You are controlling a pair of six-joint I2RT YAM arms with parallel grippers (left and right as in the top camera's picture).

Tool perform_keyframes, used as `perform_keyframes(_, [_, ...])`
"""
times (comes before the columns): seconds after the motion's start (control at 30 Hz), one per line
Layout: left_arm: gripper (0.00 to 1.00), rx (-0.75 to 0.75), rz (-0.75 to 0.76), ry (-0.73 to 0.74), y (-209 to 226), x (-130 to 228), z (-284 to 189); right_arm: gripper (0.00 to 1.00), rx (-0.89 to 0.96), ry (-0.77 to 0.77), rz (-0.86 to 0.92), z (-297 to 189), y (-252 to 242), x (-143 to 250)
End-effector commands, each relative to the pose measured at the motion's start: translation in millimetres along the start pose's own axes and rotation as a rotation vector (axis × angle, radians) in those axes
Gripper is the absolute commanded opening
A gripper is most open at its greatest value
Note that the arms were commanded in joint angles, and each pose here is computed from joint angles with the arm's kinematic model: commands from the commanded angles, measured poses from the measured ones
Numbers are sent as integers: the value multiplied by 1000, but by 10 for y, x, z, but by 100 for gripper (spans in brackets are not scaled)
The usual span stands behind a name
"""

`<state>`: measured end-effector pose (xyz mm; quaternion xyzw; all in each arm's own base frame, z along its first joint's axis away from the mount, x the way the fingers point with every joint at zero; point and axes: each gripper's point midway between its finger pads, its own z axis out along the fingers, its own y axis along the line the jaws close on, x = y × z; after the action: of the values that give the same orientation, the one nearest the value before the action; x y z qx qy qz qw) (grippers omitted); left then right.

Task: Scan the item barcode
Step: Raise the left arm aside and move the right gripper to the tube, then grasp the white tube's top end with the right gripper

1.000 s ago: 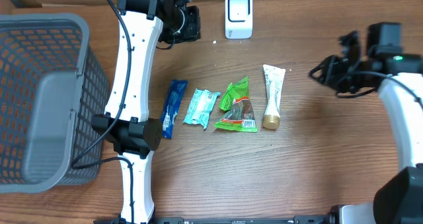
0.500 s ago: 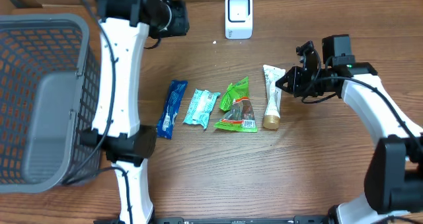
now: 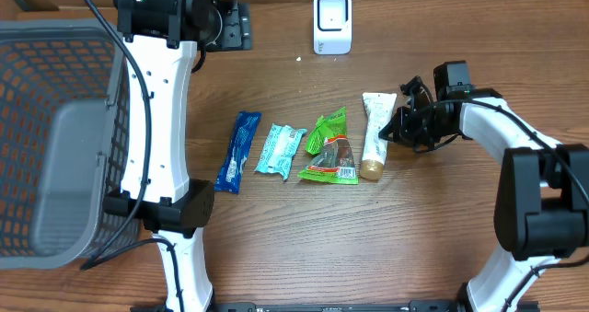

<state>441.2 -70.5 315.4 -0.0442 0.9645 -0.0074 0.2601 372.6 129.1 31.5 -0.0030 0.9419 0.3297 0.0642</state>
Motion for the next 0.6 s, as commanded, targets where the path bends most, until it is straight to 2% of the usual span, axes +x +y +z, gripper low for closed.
perform_keyframes(0.0, [100, -34, -8, -16, 100, -31, -29, 9, 13, 35, -44, 126, -128, 68])
perform_keyframes(0.13, [100, -34, -9, -16, 100, -31, -29, 9, 14, 51, -43, 184, -179, 96])
perform_keyframes(0.27, [100, -31, -9, -15, 94, -29, -29, 9, -24, 25, -36, 36, -82, -41])
perform_keyframes(0.43, [100, -31, -8, -15, 93, -29, -29, 14, -143, -62, -67, -401, 278, -369])
perform_keyframes(0.57, [100, -31, -8, -15, 93, -29, -29, 20, -189, -91, -102, -512, 447, -453])
